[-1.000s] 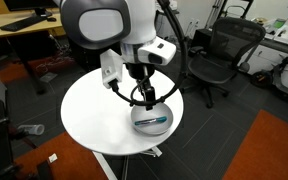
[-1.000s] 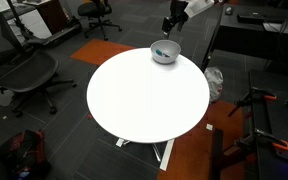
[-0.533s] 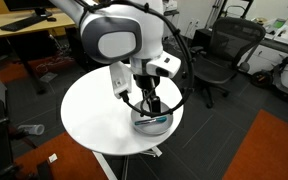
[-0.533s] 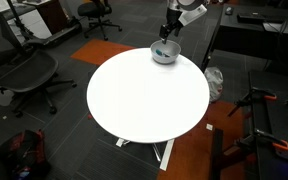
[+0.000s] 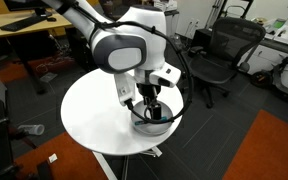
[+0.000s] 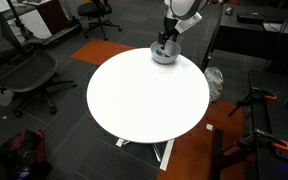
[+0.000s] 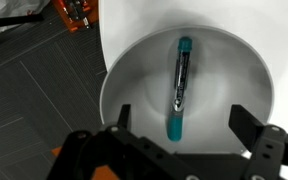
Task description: Remove the marker from the bowl and place it on the table
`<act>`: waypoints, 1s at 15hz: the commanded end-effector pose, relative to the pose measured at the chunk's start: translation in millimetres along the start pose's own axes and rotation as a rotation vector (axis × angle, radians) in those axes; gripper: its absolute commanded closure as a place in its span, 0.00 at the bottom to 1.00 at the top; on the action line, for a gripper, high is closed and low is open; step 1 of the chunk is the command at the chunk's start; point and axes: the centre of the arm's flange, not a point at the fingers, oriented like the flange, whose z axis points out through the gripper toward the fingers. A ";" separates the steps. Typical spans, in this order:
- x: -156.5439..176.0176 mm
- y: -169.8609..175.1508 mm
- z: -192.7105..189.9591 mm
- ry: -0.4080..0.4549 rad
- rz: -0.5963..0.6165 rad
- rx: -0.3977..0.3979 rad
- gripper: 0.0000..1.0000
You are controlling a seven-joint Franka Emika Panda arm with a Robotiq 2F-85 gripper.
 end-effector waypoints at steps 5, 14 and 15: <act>12.9 -0.9 23.5 0.011 0.053 0.019 0.00; 28.0 2.6 42.1 0.016 0.096 0.008 0.00; 29.1 2.6 44.7 0.013 0.096 0.006 0.00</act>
